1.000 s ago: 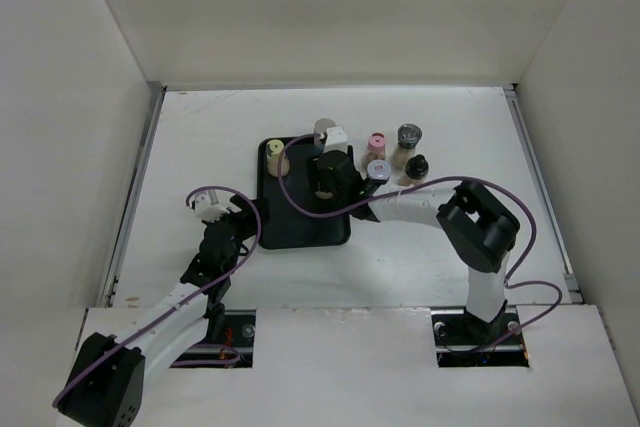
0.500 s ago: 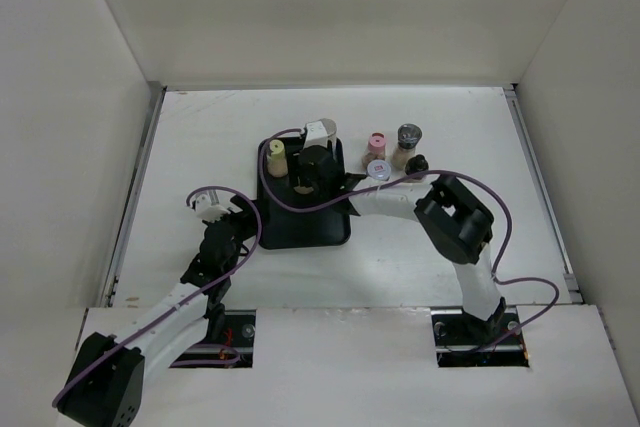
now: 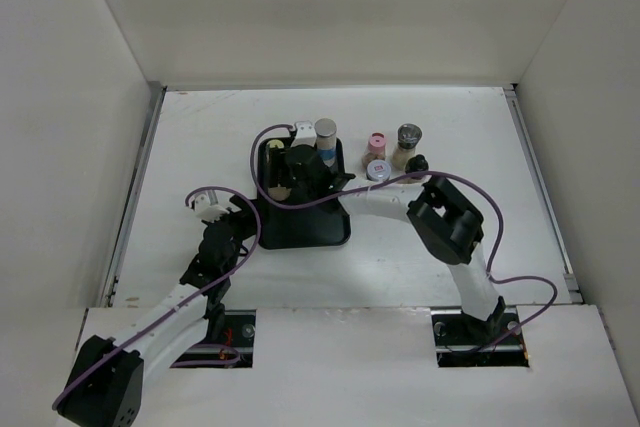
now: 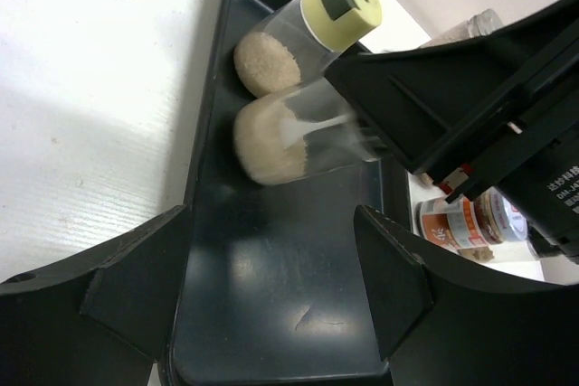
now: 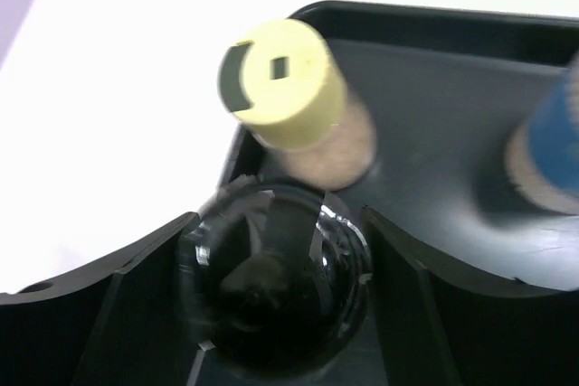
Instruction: Organize the condiment bottles
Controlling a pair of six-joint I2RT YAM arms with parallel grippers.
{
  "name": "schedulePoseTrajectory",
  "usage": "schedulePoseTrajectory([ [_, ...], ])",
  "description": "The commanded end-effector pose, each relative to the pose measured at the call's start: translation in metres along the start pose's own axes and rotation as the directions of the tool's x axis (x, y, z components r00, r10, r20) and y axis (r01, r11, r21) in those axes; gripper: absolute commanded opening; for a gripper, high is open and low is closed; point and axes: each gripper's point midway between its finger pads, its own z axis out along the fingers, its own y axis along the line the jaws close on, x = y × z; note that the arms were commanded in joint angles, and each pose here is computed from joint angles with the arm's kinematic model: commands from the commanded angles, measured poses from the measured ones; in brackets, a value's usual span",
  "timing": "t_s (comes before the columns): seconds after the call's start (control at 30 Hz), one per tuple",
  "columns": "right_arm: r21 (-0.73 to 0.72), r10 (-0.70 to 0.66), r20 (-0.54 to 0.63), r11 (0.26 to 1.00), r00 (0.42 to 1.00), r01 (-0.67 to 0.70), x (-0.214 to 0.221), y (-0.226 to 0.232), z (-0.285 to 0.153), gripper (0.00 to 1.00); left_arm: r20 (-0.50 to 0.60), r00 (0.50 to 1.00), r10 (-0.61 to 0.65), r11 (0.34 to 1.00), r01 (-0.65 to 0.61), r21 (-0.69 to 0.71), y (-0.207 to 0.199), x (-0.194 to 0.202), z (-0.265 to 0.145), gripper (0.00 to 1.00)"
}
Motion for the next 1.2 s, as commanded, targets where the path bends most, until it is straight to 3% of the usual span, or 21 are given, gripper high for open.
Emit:
schedulePoseTrajectory([
  [0.0, -0.100, 0.126, 0.055, 0.988, 0.990, -0.120, -0.027, 0.039, 0.001, 0.79, 0.018, 1.000, -0.001, 1.000, 0.000, 0.019, 0.003, 0.000, -0.003, 0.71],
  [0.27, -0.112, 0.154, 0.046, 0.983, 0.987, -0.148, -0.028, 0.047, -0.001, 0.88, 0.016, 1.000, 0.000, 1.000, -0.001, 0.017, 0.003, 0.000, -0.002, 0.71],
  [0.43, -0.132, 0.174, 0.087, 0.978, 0.981, -0.162, -0.053, 0.047, -0.027, 0.92, 0.019, 1.000, 0.001, 1.000, -0.001, 0.018, 0.003, 0.000, -0.003, 0.71],
  [0.63, -0.148, 0.202, 0.185, 0.973, 0.962, -0.176, -0.096, 0.025, -0.072, 0.90, 0.019, 1.000, 0.003, 1.000, -0.003, 0.016, 0.003, 0.000, -0.002, 0.71],
  [0.7, -0.133, 0.204, 0.215, 0.975, 0.955, -0.178, -0.106, 0.007, -0.087, 0.84, 0.013, 1.000, 0.005, 1.000, -0.006, 0.014, 0.003, 0.001, -0.002, 0.71],
  [0.83, -0.045, 0.169, 0.306, 0.986, 0.937, -0.163, -0.119, -0.053, -0.128, 0.41, 0.016, 1.000, 0.009, 1.000, -0.009, 0.014, 0.003, 0.001, -0.002, 0.71],
  [0.9, 0.042, 0.144, 0.346, 0.985, 0.927, -0.169, -0.121, -0.094, -0.148, 0.34, 0.005, 1.000, 0.015, 1.000, -0.015, 0.011, 0.002, 0.004, 0.000, 0.71],
  [1.0, 0.252, 0.053, 0.372, 0.955, 0.927, -0.156, -0.118, -0.167, -0.181, 0.43, 0.005, 1.000, 0.018, 1.000, -0.018, 0.018, 0.000, 0.004, -0.001, 0.71],
  [1.1, 0.435, -0.061, 0.300, 0.897, 0.952, -0.080, -0.105, -0.221, -0.206, 0.76, 0.003, 1.000, 0.022, 1.000, -0.022, 0.009, 0.002, 0.004, 0.000, 0.71],
  [1.17, 0.487, -0.077, 0.262, 0.871, 0.962, -0.062, -0.099, -0.242, -0.212, 0.90, -0.003, 1.000, 0.023, 1.000, -0.023, 0.012, 0.001, 0.006, 0.001, 0.71],
])
